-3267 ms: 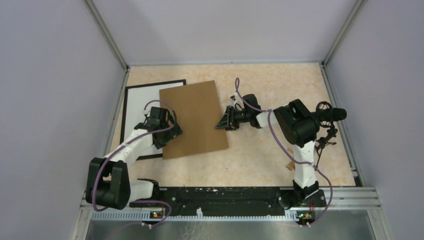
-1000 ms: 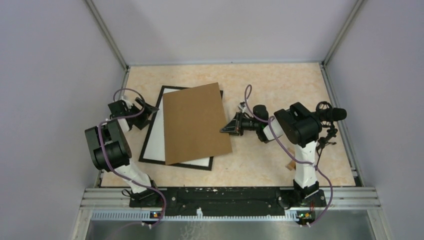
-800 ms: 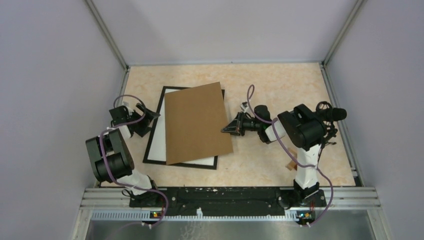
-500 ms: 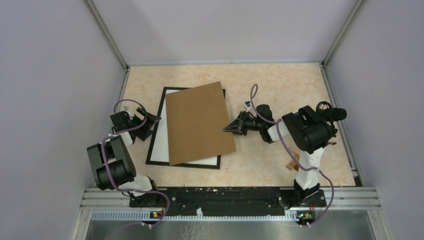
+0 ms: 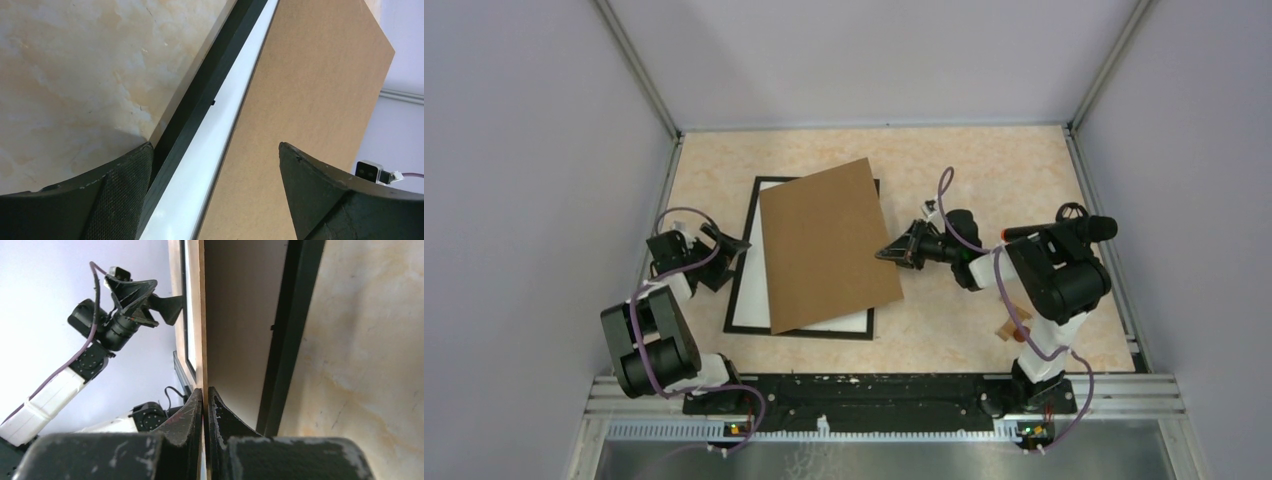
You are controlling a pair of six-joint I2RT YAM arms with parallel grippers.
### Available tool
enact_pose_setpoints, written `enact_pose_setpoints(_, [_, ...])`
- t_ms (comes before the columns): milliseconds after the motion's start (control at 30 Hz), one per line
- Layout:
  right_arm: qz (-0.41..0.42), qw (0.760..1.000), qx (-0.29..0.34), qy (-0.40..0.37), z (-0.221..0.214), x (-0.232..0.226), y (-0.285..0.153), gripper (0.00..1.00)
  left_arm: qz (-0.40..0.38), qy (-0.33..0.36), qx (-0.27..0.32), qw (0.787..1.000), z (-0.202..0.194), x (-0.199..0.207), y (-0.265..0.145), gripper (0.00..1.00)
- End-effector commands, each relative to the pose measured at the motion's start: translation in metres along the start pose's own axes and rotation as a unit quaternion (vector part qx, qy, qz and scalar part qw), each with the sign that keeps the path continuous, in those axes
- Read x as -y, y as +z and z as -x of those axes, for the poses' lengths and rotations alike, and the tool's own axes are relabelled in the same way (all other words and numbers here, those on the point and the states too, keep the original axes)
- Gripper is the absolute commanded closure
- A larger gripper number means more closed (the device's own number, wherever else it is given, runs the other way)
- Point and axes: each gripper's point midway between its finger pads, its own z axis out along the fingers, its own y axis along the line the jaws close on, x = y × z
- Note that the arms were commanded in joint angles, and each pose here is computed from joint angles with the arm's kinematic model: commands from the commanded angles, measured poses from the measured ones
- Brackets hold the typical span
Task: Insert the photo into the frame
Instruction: Move the photo frame to the center of the board.
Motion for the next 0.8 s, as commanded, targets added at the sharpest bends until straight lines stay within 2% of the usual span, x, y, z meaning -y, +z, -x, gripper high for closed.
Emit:
enact_pose_setpoints(0, [0.028,0.999,0.04,-0.023,0.016,-0.029,-0.011,1.0,0.024,-0.058,-0.085,0.994,-0.05,-0.016,-0.006,0.01])
enact_pose_setpoints(267, [0.045,0.998,0.043,-0.007,0.018,-0.028,-0.024,1.0,0.03,-0.073,-0.092,0.993,-0.056,-0.025,-0.002,0.01])
enact_pose_setpoints(467, [0.039,0.999,0.022,-0.012,0.013,-0.023,-0.036,1.0,0.035,-0.071,-0.092,0.993,-0.053,-0.028,0.0,0.01])
enact_pose_setpoints(633, [0.082,0.997,0.017,-0.004,0.013,-0.044,-0.042,1.0,0.035,-0.073,-0.095,0.992,-0.054,-0.03,0.001,0.01])
enact_pose_setpoints(767, [0.092,0.995,0.035,-0.004,0.018,-0.049,-0.043,1.0,0.033,-0.078,-0.102,0.991,-0.057,-0.03,0.001,0.01])
